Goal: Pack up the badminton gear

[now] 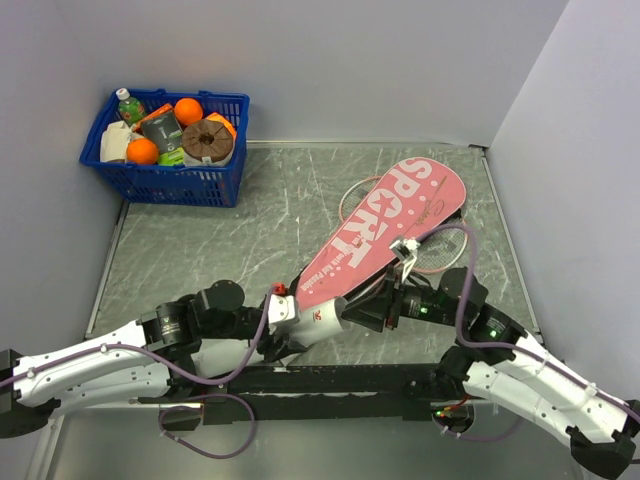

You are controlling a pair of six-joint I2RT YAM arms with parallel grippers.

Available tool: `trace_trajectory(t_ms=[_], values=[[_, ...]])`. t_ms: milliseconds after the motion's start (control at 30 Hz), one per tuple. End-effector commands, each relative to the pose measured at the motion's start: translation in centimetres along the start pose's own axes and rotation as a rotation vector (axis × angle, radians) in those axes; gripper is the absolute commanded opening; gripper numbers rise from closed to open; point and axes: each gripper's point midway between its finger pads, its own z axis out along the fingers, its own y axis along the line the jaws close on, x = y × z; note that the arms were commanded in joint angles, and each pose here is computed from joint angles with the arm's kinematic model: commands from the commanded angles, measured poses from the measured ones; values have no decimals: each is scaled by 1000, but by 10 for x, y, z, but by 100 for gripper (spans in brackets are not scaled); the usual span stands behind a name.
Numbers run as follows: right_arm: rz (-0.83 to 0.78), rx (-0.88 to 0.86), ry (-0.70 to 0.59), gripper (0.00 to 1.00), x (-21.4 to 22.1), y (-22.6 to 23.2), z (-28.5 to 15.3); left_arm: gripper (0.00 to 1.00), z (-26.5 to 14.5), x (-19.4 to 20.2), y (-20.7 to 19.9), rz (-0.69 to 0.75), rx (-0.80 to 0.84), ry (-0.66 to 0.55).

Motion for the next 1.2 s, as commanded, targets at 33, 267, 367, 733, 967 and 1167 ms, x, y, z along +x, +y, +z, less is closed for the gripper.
trace_trajectory(t_ms=[33,267,367,733,967,1167], values=[[32,-46,115,41,19,0,9,1,2,-38,21,-4,-121,-111],[13,-12,158,40,26,-3,3,1,8,-29,38,-49,-211,-52],[-15,57,119,42,18,-9,-5,1,7,-26,49,-6,-263,-17],[-85,259,-122,44,-22,-27,-38,1,11,-46,128,134,-533,204],[-98,276,-155,44,-21,-32,-46,1,-16,-54,218,109,-673,243],[-95,265,-167,44,-17,-35,-46,1,-45,3,302,-29,-850,410]])
